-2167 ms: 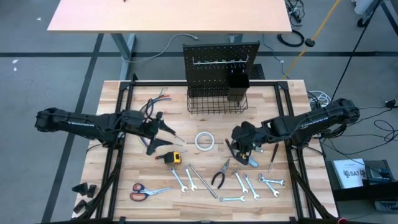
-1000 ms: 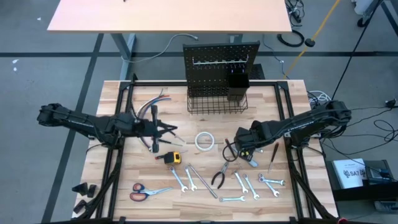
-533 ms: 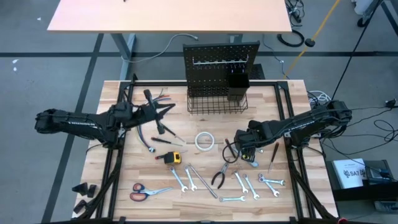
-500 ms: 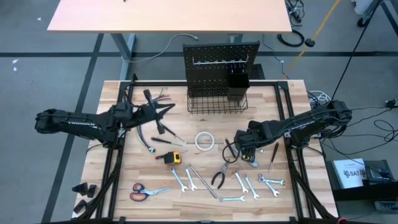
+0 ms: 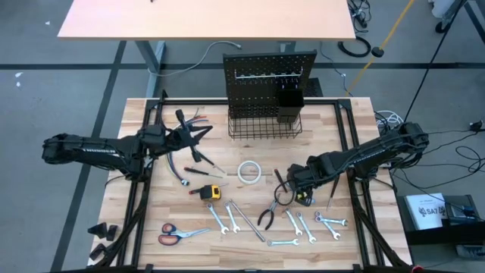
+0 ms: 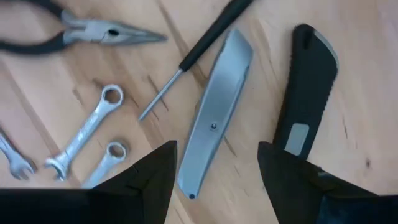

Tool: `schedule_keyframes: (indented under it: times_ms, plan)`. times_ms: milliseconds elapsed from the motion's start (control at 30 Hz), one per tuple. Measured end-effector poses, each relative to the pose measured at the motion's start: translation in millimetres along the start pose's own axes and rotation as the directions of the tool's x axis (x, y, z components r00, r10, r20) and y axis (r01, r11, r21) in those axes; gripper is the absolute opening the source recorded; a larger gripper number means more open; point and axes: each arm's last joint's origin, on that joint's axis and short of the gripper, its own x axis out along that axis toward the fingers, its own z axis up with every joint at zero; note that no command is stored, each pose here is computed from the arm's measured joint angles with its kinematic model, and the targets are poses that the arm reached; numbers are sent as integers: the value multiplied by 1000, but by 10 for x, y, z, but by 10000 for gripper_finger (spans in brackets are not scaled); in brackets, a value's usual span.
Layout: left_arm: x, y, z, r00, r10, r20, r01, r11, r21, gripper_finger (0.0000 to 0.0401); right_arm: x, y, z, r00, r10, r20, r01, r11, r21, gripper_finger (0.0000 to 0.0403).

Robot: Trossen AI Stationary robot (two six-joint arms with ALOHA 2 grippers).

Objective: Hang tools onto peg board
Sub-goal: Put the wrench into the black bin on the peg board

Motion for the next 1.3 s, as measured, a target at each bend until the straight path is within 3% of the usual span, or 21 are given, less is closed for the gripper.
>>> schedule_keyframes:
  times_ms: [100,233,400,567,733,900,1100,1300]
  plan:
    - [7,18,-12,1000,9,-7,-9,1000,2,14,0,1,1,1000,-8,9,8,998,-61,215]
    - [9,35,6,1000,22,14,-22,1000,6,14,0,9,10,1000,9,10,-9,1000,-10,215]
    - [-12,44,52,998,33,53,-33,999,-1,15,-27,100,-106,968,185,-169,-169,980,107,209]
    - [-100,11,127,996,18,93,-15,999,-34,15,-46,333,-374,949,199,-243,-176,978,111,193]
    - [-332,20,210,994,54,95,-46,996,-82,15,-72,515,-725,954,122,-275,-106,992,71,180]
    - [-498,70,286,984,45,172,-11,982,-190,15,-85,608,-931,989,31,-143,-33,999,-16,176]
    - [-399,-71,211,990,-79,115,103,970,-221,15,-90,661,-1059,991,19,-129,-26,998,-49,176]
    - [-269,-210,147,989,-140,49,148,947,-285,15,13,759,-1156,990,-6,-139,-5,997,-79,176]
